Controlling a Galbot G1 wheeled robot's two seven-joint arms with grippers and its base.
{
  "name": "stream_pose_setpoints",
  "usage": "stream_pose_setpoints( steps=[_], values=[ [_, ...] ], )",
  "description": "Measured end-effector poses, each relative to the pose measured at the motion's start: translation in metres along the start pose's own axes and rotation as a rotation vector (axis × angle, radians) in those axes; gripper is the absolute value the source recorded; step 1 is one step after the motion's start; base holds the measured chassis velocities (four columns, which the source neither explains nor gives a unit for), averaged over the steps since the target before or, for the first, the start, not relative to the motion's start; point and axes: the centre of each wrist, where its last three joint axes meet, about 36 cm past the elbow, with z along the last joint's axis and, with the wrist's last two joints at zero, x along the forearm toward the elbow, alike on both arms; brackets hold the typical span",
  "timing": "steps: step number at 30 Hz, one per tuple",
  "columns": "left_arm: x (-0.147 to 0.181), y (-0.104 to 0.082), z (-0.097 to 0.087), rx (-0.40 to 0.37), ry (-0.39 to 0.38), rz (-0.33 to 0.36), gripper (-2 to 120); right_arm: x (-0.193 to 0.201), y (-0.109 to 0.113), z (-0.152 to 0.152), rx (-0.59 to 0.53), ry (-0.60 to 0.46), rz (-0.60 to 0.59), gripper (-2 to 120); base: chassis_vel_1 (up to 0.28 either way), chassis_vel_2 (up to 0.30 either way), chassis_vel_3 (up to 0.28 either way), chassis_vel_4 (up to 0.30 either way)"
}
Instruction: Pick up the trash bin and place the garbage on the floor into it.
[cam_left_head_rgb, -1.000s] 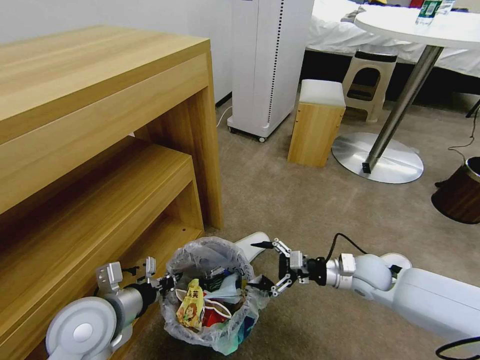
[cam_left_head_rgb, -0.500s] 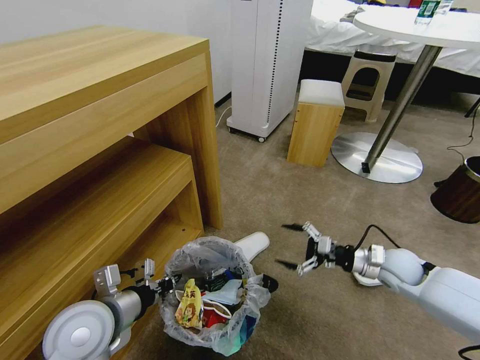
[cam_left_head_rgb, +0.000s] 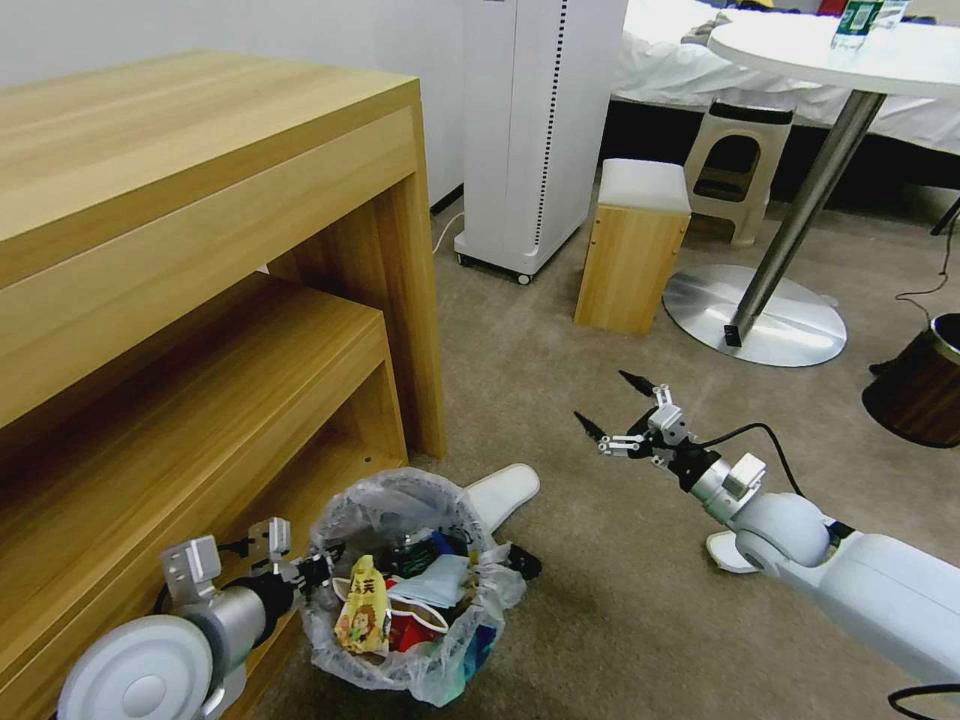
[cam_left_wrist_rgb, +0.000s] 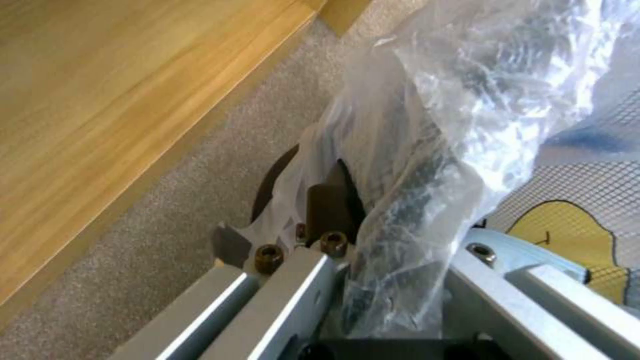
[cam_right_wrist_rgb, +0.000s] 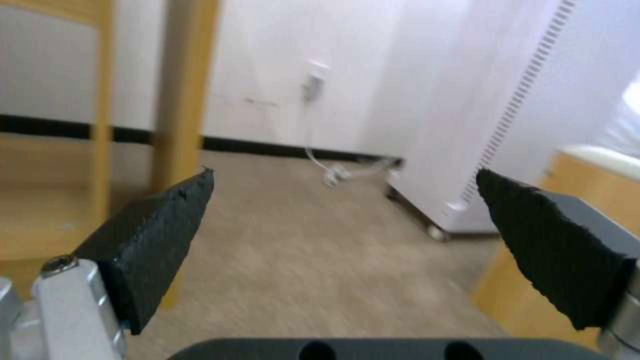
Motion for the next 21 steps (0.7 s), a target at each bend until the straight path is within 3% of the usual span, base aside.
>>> stream_pose_setpoints(
  steps=[2,5,12,21],
  values=[
    [0.002,0.000,0.000,0.002,-0.004,-0.002,0,0.005,0.001,0.004,-0.001,0.018,0.027,100,0.000,0.000,0.000,0.000],
    [0.005,0.001,0.001,-0.002,-0.028,-0.015,0,0.022,0.014,0.021,0.012,0.106,0.183,100,0.000,0.000,0.000,0.000],
    [0.009,0.001,0.004,0.000,-0.067,-0.020,0,0.044,0.019,0.028,0.028,0.165,0.351,100,0.000,0.000,0.000,0.000],
    [0.017,-0.001,0.014,0.012,-0.072,-0.036,0,0.058,0.021,0.050,0.037,0.148,0.296,100,0.000,0.000,0.000,0.000]
  ],
)
